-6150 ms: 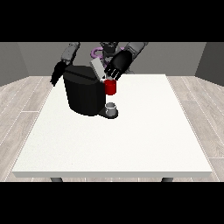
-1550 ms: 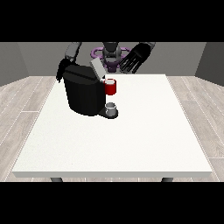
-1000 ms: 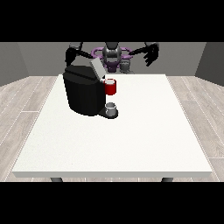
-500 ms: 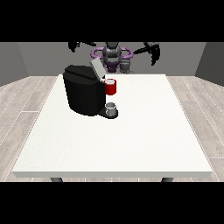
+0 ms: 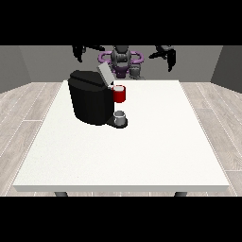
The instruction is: Insert the coffee pod into the coffee machine and close the lid
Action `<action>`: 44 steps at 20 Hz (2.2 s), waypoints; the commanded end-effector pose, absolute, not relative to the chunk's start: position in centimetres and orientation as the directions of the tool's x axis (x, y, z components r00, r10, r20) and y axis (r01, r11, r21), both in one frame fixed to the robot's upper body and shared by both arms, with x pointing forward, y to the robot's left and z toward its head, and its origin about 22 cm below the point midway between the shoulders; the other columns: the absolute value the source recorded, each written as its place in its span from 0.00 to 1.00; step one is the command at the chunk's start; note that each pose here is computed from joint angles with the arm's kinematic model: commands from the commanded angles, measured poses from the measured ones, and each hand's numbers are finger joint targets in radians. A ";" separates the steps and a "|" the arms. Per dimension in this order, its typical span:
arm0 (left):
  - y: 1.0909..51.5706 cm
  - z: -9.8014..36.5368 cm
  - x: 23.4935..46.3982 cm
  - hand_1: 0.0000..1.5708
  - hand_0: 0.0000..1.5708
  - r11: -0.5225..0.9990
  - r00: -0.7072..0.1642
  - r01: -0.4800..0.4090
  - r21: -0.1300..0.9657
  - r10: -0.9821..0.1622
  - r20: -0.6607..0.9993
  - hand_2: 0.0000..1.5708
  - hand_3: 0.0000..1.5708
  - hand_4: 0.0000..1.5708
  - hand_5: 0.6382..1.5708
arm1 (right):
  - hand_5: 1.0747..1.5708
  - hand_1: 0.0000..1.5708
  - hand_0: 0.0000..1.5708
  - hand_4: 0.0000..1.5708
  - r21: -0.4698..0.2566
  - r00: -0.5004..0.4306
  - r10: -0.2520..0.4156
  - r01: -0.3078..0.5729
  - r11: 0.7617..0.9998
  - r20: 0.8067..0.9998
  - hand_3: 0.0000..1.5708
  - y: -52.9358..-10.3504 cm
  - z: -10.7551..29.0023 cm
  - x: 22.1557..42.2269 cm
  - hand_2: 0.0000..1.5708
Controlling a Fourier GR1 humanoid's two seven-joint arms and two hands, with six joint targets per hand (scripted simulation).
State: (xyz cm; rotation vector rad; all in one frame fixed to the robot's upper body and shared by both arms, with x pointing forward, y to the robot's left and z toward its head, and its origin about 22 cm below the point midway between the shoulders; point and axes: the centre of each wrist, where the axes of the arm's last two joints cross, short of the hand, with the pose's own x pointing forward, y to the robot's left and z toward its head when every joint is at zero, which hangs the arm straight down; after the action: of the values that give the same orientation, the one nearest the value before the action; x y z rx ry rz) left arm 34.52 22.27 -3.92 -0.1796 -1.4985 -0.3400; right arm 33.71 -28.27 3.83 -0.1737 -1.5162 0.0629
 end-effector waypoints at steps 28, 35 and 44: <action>24.0 3.5 30.3 0.00 0.00 0.966 -0.126 0.210 0.152 -0.128 0.984 0.00 0.00 0.20 1.00 | 1.00 0.00 0.00 0.08 -0.112 -0.003 0.112 -0.082 0.990 0.994 0.00 -21.4 8.5 40.5 0.00; 24.4 2.5 29.5 0.00 0.00 0.959 -0.159 0.205 0.197 -0.166 0.973 0.00 0.00 0.22 1.00 | 1.00 0.00 0.00 0.07 -0.220 -0.112 0.206 -0.133 0.966 0.972 0.00 -21.5 11.2 41.4 0.00; 23.9 3.1 30.9 0.00 0.00 0.954 -0.178 0.220 0.203 -0.166 0.970 0.00 0.00 0.25 1.00 | 1.00 0.00 0.00 0.00 -0.259 -0.187 0.227 -0.171 0.951 0.956 0.00 -16.6 15.6 42.0 0.00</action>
State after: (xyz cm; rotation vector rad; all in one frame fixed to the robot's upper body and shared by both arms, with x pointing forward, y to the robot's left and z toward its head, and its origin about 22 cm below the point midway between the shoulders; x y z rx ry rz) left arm 30.70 24.71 3.01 -0.0344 -1.7114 -0.3332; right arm 41.89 -20.79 13.27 -0.1442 -1.6071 0.2464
